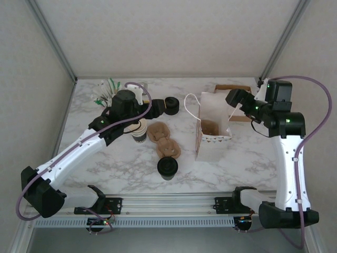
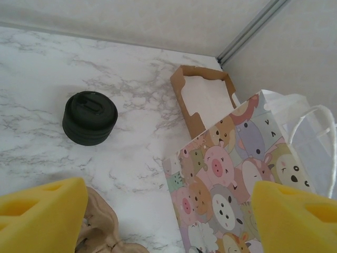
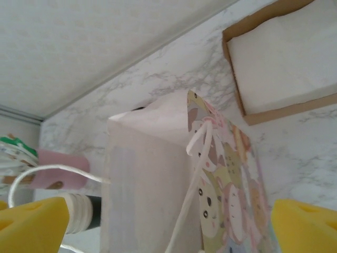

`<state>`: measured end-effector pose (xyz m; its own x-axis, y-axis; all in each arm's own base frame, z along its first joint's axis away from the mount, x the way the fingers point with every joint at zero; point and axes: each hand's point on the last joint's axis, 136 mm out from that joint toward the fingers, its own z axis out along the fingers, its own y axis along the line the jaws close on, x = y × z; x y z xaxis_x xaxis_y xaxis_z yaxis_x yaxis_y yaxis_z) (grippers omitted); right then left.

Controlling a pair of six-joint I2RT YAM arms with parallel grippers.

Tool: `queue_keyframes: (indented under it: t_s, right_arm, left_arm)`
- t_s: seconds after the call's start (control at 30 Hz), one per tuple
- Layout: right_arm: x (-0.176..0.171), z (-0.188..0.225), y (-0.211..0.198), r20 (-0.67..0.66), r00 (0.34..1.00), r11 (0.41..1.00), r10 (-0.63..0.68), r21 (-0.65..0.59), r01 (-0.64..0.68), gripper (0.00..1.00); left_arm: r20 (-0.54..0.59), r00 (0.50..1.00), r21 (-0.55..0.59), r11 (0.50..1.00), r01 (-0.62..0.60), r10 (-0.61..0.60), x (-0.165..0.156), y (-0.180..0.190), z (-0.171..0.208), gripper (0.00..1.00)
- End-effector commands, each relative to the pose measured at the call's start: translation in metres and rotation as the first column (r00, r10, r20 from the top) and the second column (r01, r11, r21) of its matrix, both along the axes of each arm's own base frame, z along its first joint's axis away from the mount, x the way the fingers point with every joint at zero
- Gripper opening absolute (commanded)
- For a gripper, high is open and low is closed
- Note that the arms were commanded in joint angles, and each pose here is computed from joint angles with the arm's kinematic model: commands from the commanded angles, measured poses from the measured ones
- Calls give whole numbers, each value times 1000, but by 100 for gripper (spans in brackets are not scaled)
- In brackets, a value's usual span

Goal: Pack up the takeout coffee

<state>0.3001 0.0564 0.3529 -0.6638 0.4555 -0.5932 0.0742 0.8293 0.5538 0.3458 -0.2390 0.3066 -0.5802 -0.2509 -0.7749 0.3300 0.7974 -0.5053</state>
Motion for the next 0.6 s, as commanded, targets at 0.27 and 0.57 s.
queue_keyframes:
  t_s: [0.27, 0.57]
  right_arm:
    - [58, -13, 14, 3, 997, 964, 81, 253, -79, 99]
    - [89, -28, 35, -15, 980, 904, 201, 388, -179, 99]
  left_arm:
    - [39, 999, -20, 1000, -15, 16, 8, 5, 17, 81]
    - [38, 998, -25, 999, -40, 41, 6, 16, 13, 81]
